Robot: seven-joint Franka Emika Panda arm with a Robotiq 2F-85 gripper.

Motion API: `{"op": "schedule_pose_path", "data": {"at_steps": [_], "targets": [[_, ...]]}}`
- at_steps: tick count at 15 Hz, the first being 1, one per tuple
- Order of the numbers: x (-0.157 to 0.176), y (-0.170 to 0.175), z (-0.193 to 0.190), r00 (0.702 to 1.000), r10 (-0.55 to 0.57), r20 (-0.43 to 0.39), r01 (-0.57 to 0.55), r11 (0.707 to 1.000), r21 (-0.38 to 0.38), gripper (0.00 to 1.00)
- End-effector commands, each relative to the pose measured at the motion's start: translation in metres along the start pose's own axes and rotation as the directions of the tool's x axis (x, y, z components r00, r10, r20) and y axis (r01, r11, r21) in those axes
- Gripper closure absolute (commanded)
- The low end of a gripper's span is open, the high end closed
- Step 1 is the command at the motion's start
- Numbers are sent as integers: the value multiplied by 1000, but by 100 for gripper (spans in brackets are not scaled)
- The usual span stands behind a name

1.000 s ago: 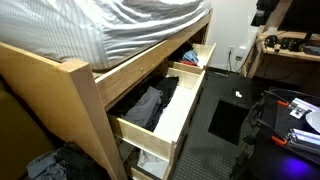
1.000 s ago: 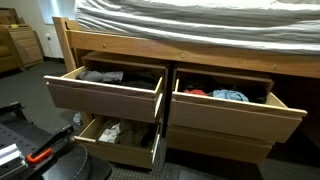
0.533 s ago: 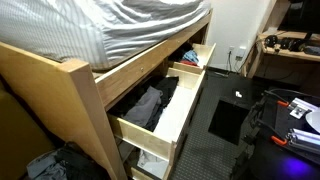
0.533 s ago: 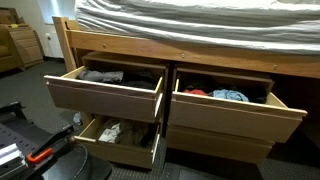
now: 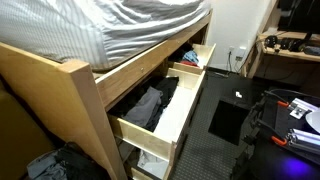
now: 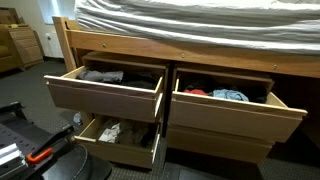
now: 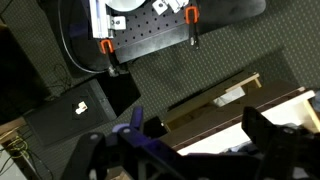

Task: Close the drawer on the left

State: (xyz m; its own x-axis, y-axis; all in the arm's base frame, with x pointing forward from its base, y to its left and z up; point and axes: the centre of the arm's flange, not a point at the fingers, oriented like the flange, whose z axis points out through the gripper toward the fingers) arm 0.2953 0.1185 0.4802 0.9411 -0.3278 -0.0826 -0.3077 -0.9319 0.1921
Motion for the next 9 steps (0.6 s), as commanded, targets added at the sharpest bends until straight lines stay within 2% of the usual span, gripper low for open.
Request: {"op": "schedule_pose_path", "data": {"at_steps": [1, 3, 4, 5, 6, 9], "targets": [[-26, 27, 86, 990, 113, -84, -119, 990, -69, 0], [-44, 55, 117, 982, 176, -62, -182, 977, -108, 0], [-56, 71, 128, 980, 198, 7, -195, 971, -138, 0], [-64, 80, 138, 980, 187, 62, -177, 974, -138, 0], [-30, 38, 93, 986, 167, 16, -164, 977, -140, 0], [-33, 46, 85, 982, 184, 45, -176, 974, -140, 0]]}}
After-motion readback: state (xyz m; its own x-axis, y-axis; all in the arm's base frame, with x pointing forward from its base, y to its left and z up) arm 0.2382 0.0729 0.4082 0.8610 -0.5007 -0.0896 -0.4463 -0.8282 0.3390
